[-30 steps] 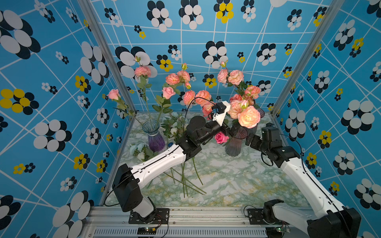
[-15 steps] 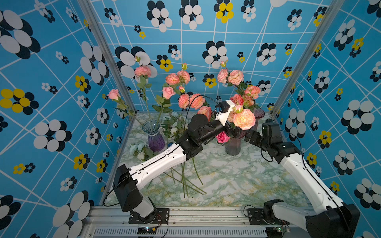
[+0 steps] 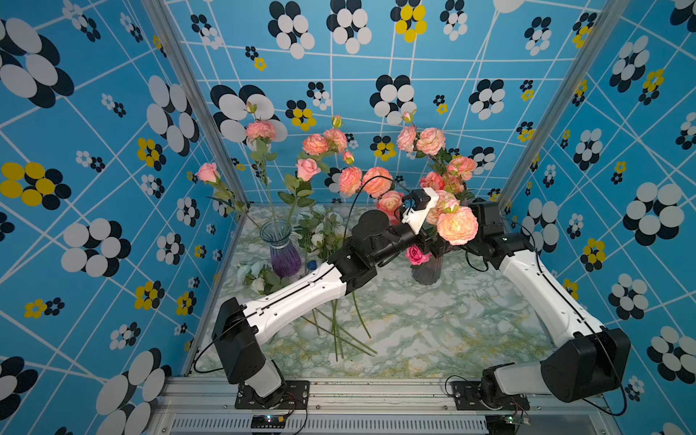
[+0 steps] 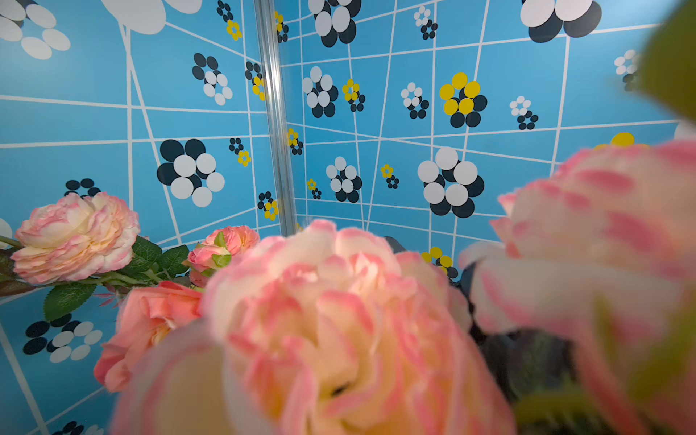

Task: Place the pink flowers into the vase
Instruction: Place the flower in the vase.

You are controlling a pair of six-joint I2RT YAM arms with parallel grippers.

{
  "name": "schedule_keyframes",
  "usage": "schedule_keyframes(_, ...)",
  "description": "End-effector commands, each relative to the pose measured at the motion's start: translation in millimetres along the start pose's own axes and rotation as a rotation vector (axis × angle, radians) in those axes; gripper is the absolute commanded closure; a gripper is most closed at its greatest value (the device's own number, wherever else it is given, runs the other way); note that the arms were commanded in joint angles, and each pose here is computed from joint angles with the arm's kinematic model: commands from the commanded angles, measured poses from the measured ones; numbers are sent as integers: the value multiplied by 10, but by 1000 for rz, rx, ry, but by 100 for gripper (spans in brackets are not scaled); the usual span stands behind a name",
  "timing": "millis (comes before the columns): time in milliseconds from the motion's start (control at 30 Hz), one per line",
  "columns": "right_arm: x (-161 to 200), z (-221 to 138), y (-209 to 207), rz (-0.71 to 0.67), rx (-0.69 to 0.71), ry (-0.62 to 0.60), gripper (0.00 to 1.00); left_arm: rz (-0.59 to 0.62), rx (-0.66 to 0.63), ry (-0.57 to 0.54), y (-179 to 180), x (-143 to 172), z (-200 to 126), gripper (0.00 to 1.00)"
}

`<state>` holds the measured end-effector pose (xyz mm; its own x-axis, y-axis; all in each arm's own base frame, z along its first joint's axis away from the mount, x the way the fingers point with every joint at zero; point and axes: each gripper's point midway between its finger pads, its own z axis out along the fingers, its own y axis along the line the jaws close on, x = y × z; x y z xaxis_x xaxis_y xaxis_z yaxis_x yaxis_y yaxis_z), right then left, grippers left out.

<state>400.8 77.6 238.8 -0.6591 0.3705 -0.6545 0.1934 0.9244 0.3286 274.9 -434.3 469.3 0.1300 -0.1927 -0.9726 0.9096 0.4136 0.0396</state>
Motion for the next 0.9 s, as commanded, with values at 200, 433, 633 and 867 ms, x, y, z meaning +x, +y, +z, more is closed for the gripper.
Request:
schedule_keyframes(200,225,100,-64,-6,7,73,1,35,12,-15,-54,-290,-106,0)
schedule_keyframes(433,289,160,-126,-19,32,86,1,37,37,40,-117,-331,-273,1)
schedule_keyframes(633,295,192,-146,-26,44,90,1,46,44,69,-135,-393,-401,1)
schedule_keyframes(867,273,164,-130,-23,37,83,1,119,16,122,-80,-532,-641,1)
